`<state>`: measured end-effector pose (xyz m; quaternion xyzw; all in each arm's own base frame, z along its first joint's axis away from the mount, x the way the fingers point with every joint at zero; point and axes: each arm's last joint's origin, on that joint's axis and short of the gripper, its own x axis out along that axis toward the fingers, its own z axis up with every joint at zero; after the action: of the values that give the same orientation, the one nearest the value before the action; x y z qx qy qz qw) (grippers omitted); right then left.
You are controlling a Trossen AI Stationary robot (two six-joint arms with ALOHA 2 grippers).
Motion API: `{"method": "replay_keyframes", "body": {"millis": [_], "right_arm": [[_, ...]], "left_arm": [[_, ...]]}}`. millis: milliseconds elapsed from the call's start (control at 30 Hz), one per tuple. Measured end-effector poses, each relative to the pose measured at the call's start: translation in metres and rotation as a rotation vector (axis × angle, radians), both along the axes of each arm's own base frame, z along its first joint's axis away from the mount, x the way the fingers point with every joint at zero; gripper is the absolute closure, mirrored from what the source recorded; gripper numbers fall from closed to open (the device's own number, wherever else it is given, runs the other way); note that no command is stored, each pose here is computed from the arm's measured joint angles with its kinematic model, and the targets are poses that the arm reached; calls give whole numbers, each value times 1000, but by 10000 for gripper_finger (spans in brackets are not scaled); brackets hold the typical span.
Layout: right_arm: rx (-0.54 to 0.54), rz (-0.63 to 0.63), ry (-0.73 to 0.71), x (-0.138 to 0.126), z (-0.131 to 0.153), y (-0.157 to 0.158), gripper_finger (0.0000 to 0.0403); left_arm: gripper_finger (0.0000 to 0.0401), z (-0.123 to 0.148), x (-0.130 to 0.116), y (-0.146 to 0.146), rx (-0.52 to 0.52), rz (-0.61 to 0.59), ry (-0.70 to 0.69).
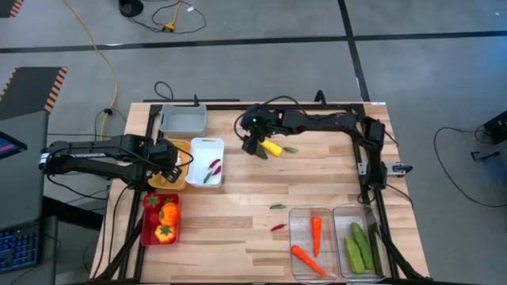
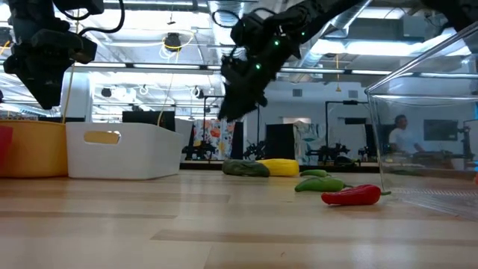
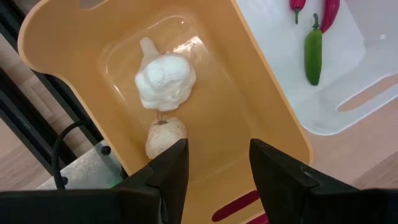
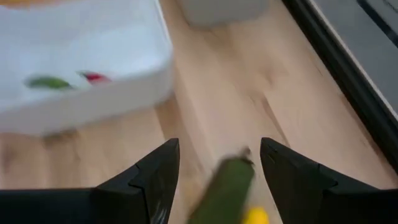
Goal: Sort produce into baskets
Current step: Put the green chili pepper into the white bin
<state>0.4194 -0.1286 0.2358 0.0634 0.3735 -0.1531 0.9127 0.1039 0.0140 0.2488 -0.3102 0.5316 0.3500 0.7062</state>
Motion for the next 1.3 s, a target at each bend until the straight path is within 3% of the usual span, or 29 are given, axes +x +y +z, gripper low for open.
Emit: {"method": "replay_keyframes", "body": {"millis": [300,1300], "right_arm": [[43,-102,153,-11,-17,-5,152],[87,-85,322,5,-97,-10,154]], "left_arm": [[246,0,0,0,14,4,1],[246,0,0,0,24,-4,3]]}}
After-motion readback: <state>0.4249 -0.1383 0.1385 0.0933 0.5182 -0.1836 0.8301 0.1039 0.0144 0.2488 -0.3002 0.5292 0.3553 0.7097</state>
